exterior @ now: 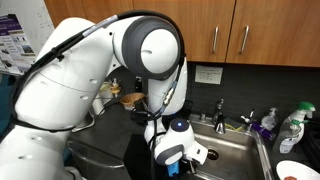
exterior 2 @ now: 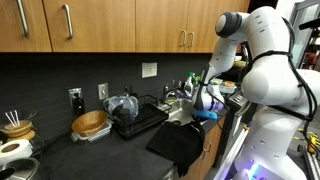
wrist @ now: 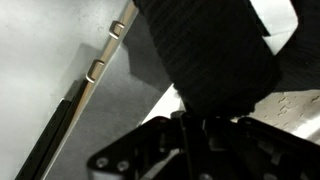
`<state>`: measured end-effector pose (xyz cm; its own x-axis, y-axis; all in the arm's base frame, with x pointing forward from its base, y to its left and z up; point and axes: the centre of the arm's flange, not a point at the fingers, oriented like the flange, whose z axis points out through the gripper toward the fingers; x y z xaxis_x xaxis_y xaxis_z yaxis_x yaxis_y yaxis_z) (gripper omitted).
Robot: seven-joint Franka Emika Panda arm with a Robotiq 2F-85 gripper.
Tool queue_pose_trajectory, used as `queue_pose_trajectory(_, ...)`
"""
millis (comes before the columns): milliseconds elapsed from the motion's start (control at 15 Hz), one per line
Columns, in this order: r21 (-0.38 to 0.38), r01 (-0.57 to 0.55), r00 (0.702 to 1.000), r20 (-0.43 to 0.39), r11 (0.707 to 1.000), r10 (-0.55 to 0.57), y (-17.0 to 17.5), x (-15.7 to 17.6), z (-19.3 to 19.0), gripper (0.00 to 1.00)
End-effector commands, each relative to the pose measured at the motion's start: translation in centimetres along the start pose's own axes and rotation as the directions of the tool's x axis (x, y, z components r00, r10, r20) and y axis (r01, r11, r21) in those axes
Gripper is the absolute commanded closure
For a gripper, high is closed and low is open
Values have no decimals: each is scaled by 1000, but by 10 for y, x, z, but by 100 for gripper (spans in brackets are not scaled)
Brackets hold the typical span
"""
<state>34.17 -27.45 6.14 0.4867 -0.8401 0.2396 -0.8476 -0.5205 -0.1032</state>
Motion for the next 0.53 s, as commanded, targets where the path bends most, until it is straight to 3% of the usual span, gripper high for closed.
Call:
queue_pose_trajectory(0, 12, 22, 1000, 16, 1000, -22, 11, 0, 24, 98)
queue_pose_trajectory(467, 20, 27, 999, 22, 999, -27, 15, 1, 25, 98)
